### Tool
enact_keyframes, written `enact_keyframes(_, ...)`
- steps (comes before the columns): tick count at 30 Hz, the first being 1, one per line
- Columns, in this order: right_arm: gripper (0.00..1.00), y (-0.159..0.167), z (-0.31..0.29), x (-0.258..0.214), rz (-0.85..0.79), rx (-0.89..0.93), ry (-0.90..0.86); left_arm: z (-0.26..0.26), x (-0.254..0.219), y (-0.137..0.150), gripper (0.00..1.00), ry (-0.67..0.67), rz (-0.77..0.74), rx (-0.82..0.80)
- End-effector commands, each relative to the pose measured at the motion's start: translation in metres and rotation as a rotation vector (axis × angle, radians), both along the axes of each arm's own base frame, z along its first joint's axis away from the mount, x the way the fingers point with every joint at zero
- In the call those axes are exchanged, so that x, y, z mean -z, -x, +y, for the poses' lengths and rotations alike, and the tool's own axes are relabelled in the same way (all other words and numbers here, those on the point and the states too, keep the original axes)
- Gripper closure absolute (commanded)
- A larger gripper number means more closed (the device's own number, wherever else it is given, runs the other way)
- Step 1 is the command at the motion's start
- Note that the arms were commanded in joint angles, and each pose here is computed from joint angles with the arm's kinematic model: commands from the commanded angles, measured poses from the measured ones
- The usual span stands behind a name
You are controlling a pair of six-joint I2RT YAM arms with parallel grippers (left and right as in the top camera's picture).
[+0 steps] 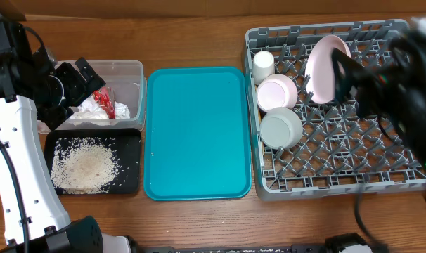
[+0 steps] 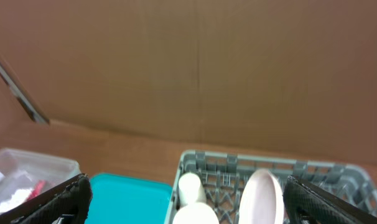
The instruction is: Sort waste into correct bins and load items into the dishwasher
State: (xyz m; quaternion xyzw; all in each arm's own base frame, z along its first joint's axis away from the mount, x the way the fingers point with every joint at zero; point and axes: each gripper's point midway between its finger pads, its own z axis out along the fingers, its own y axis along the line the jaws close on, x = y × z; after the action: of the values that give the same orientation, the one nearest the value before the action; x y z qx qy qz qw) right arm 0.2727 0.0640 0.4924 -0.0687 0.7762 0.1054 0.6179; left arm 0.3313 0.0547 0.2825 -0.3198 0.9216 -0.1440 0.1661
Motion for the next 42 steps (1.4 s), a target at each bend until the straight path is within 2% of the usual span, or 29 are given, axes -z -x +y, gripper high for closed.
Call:
enact_keyframes(1, 0.0, 0.04, -0.006, -0.028, -0.102, -0.006, -0.023, -0.001, -0.005, -0.002, 0.0, -0.006, -0.02, 0.021)
enact_keyframes(6, 0.0, 0.076, -0.016, -0.014, -0.133, 0.005, -0.028, -0.001, -0.005, -0.002, 0.0, -0.006, -0.02, 0.021)
enact_keyframes(11, 0.0, 0.086, -0.024, 0.028, -0.152, 0.037, -0.03, -0.001, -0.005, -0.002, 0.0, -0.006, -0.02, 0.021)
enact_keyframes(26, 0.0, 0.065, -0.03, 0.144, -0.444, 0.075, -0.256, -0.001, -0.005, -0.002, 0.0, -0.006, -0.02, 0.021)
enact_keyframes(35, 0.0, 0.05, -0.031, 0.211, -0.498, 0.077, -0.293, -0.001, -0.005, -0.002, 0.0, -0.006, -0.02, 0.021)
enact_keyframes(42, 0.0, 0.034, -0.03, 0.264, -0.383, 0.095, -0.277, -0.001, -0.005, -0.002, 0.0, -0.006, -0.02, 0.021)
